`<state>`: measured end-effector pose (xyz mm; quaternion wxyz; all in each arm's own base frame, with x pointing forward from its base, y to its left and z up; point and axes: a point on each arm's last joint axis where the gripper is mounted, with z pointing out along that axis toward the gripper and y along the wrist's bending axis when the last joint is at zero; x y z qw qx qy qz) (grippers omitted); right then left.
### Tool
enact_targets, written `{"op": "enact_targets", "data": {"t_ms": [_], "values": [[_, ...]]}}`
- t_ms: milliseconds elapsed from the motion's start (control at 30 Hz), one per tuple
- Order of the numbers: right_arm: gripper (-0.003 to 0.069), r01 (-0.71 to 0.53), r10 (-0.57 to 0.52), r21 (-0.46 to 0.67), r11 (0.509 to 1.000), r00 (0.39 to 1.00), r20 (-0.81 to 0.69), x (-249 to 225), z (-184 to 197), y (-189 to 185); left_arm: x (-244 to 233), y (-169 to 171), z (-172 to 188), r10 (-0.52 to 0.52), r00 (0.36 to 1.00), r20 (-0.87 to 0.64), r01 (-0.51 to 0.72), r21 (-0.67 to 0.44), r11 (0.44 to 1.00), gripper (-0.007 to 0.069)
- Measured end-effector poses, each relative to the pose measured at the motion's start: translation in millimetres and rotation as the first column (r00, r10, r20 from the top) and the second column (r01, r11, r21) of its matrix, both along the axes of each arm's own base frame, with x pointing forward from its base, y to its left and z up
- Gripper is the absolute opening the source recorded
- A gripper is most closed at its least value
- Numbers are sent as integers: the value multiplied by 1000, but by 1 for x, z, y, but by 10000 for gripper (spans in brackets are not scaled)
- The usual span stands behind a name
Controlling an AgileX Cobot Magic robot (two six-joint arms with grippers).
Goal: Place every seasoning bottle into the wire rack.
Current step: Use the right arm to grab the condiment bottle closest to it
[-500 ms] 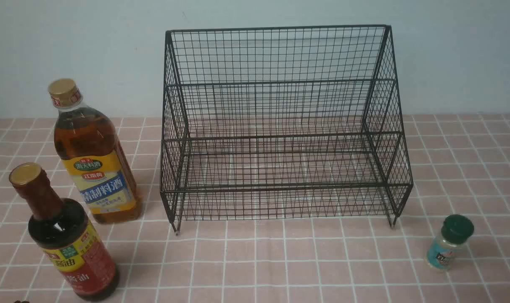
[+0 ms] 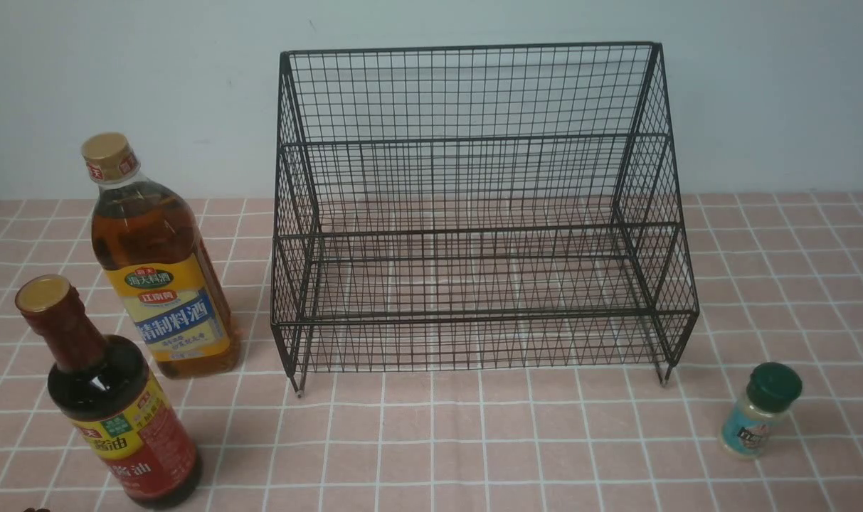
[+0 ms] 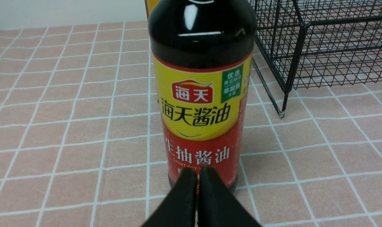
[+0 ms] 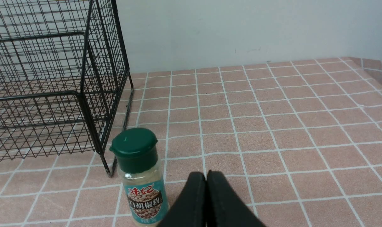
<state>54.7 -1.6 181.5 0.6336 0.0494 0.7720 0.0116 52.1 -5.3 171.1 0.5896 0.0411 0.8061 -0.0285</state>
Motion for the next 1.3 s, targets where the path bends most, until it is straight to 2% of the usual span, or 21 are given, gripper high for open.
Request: {"op": "enact_targets", "data": {"t_ms": [500, 600, 700, 767, 833, 900, 967, 1067, 1167, 1300], "values": [[-15, 0, 0, 1, 1000, 1000, 0, 0, 0, 0, 0, 0, 0, 0, 1000, 0, 0, 0, 1000, -7], [-15, 0, -2, 50, 999, 999, 37, 1, 2, 1, 0, 0, 0, 0, 1000, 0, 0, 0, 1000, -7], [-15, 0, -34, 211, 977, 987, 158, 2, 12, 1, 0, 0, 0, 0, 1000, 0, 0, 0, 1000, -7], [-15, -7, -105, 387, 922, 958, 268, 2, 23, -2, 0, 0, 0, 0, 1000, 0, 0, 0, 1000, -7], [-15, -19, -171, 512, 859, 931, 321, 1, 29, -6, 0, 0, 0, 0, 1000, 0, 0, 0, 1000, -7], [-15, -30, -224, 612, 790, 915, 334, 0, 31, -9, 0, 0, 0, 0, 1000, 0, 0, 0, 1000, -7], [-15, -32, -239, 635, 772, 911, 337, 0, 31, -10, 0, 0, 0, 0, 1000, 0, 0, 0, 1000, -7], [-15, -30, -239, 622, 782, 908, 343, 0, 32, -10, 0, 0, 0, 0, 1000, 0, 0, 0, 1000, -7], [-15, -22, -213, 547, 837, 907, 362, 0, 33, -9, 0, 0, 0, 0, 1000, 0, 0, 0, 1000, -7], [-15, -8, -152, 366, 931, 900, 408, -1, 37, -7, 0, 0, 0, 0, 1000, 0, 0, 0, 1000, -7]]}}
